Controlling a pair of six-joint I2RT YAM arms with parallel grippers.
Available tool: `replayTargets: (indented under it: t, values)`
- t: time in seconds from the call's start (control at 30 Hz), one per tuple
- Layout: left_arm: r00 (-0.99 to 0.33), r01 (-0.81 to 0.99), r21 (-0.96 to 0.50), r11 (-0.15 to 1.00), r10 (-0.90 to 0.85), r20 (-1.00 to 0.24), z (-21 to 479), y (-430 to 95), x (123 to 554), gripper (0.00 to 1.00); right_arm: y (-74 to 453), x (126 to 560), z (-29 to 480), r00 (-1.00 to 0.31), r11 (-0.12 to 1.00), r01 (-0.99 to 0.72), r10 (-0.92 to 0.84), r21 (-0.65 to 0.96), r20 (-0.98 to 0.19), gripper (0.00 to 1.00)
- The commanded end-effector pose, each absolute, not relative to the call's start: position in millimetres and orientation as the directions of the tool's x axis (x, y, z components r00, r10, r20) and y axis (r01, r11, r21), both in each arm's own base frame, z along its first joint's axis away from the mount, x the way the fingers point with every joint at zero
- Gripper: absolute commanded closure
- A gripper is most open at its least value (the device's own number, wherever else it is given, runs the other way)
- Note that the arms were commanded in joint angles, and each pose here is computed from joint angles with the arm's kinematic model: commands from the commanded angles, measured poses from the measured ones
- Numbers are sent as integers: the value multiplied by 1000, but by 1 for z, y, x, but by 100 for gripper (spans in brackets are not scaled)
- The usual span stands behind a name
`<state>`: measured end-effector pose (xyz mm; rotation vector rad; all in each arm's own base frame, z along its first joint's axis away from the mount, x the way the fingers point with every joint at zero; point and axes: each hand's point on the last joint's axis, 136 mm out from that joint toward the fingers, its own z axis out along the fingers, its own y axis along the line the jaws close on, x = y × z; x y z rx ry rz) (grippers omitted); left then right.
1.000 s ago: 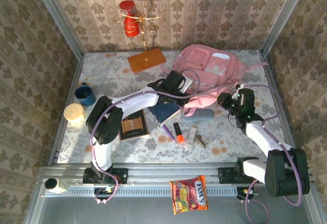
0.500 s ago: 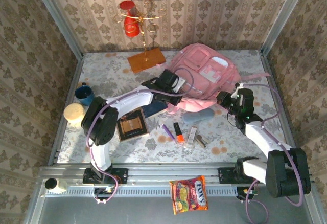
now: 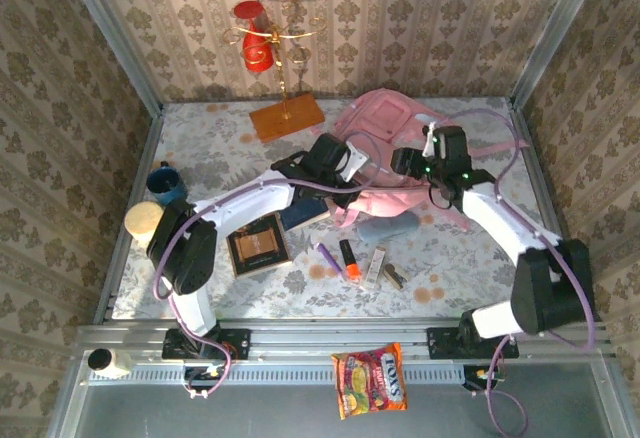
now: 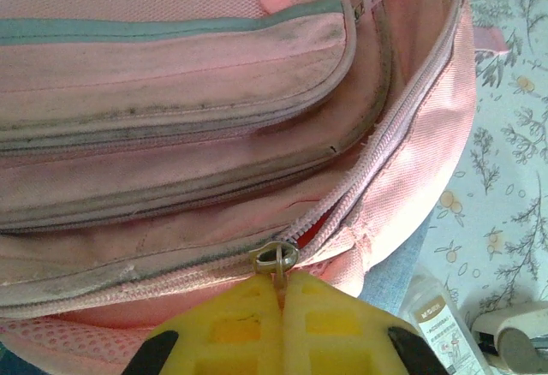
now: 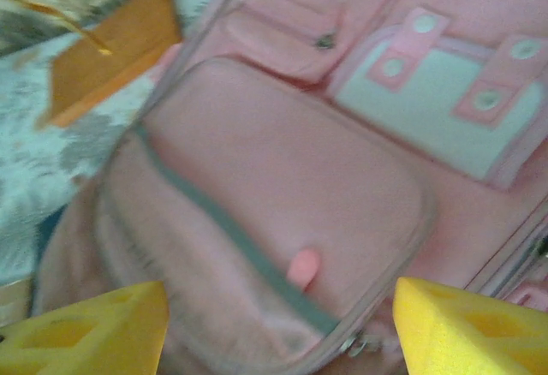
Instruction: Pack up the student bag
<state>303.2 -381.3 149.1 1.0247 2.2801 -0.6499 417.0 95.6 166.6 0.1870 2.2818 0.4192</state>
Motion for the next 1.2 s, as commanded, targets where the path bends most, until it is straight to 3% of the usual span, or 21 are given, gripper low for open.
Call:
replayTargets:
  t: [0.0,0.2,0.3,0.47,0.6,0.87,1.03,1.17]
  values:
    - [-510,807,-176,563,515,-689,157,-386,304,100,71,407,118,-777,966,131,239,222,-582,25]
    - [-511,806,-169,568,523,-682,151,-388,305,100,95,421,85,-817,919,175,335,353,-469,20]
    - [-513,808,-175,562,526,-679,147,-390,301,100,111,432,74,-809,873,180,394,454,-437,28]
    - [-511,807,-134,576,565,-648,132,-381,298,100,114,448,75,-748,812,219,496,541,-442,73]
    - [-515,802,-111,586,585,-627,124,-373,298,100,115,458,99,-650,746,209,590,633,-480,100]
    - [-544,799,-220,559,518,-660,131,-415,296,100,130,445,113,-493,614,210,739,761,-460,100]
    - [-555,807,-295,512,484,-677,139,-447,289,100,137,433,115,-421,605,217,766,766,-486,100]
    - [-552,805,-275,525,495,-671,139,-449,291,100,130,430,114,-381,605,237,778,760,-500,100]
